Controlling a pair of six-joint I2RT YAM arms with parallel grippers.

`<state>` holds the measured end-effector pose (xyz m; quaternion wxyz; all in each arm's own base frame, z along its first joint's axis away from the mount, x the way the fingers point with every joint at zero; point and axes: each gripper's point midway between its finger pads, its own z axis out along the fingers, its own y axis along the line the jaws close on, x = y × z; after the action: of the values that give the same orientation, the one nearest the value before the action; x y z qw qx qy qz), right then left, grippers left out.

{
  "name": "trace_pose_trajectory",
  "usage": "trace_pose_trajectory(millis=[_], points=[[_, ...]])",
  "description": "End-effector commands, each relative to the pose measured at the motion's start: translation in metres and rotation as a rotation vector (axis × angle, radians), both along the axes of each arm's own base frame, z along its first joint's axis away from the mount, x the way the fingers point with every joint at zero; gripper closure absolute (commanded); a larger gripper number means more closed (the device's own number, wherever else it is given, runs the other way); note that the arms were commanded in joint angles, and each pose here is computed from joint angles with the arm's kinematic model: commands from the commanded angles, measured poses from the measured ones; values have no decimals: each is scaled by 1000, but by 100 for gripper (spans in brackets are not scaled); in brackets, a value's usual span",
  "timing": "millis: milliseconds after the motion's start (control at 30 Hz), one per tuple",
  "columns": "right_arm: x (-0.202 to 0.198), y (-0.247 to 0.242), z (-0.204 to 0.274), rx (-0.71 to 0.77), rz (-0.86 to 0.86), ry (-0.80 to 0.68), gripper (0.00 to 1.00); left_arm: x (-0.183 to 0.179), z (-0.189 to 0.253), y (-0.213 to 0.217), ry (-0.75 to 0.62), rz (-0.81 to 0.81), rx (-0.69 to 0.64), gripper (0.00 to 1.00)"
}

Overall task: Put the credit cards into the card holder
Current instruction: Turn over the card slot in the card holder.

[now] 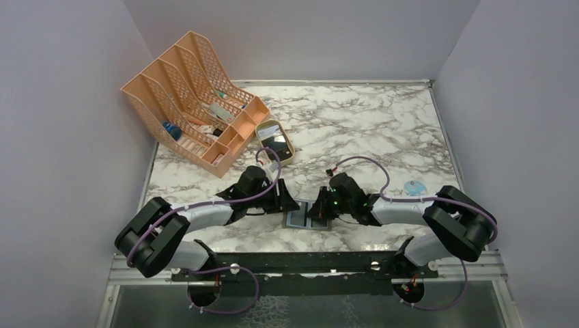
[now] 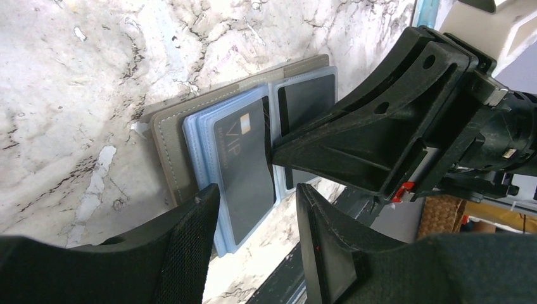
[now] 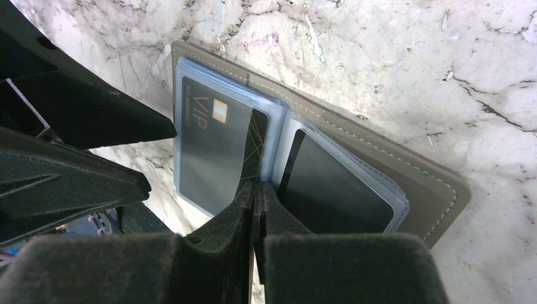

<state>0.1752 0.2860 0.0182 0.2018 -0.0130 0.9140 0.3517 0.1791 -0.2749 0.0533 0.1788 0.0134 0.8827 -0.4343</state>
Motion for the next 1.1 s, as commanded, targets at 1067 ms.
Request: trace_pose_trajectory(millis=[1067], points=[[-6, -9, -15, -48, 0, 21, 96, 12, 16, 1, -86, -9, 86, 48]])
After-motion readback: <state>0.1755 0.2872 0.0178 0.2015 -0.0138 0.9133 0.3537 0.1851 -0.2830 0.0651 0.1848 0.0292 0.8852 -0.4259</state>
